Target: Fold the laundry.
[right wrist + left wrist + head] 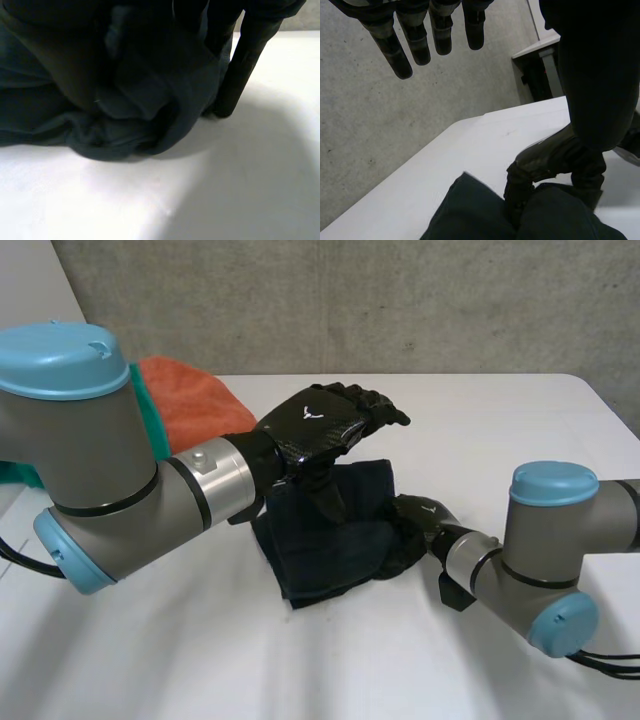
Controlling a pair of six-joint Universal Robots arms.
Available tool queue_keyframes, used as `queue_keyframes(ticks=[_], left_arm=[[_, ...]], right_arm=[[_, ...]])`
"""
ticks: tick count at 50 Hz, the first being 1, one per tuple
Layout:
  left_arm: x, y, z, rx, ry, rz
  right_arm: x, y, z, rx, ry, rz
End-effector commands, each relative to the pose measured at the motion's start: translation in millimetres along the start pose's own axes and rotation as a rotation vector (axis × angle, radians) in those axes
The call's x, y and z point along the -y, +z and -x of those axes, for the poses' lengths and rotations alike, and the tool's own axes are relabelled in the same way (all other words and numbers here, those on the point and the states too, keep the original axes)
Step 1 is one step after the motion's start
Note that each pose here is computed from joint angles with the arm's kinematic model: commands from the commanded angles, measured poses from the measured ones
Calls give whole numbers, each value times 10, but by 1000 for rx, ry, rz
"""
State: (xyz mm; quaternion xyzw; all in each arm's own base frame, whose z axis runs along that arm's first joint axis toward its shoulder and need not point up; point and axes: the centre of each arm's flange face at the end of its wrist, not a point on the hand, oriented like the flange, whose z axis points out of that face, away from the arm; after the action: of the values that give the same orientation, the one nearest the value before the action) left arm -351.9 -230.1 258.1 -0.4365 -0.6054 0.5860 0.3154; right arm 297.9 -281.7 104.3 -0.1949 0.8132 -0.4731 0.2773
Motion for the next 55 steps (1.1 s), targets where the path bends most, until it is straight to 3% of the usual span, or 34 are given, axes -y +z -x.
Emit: queue_keyframes(ticks=[1,6,12,23,28,39,45,51,55], left_arm=[[23,-5,10,3,3,-5],[49,0,12,4,6,-14],[106,-9,-16,1,14,-30],[185,-5,-168,-31,28,-49],[187,-1,-217,-30,28,-47],[171,5,-282,-44,27,-42],[186,10,-265,-25,27,-44],[204,0,-233,1,31,-45],[216,-11,-195,35,33,-43]], right_arm=[[370,93,-9,10,-4,-158],[749,228,-330,-90,4,-298],[1113,322,-1448,-363,26,-391],[1268,401,-2670,-581,-85,-382],[1301,253,-3150,-644,-108,-378],[1356,92,-3420,-675,-115,-408],[1286,28,-3516,-775,-118,-378],[1424,-136,-3425,-919,-294,-297],[1598,-298,-3259,-941,-399,-337]])
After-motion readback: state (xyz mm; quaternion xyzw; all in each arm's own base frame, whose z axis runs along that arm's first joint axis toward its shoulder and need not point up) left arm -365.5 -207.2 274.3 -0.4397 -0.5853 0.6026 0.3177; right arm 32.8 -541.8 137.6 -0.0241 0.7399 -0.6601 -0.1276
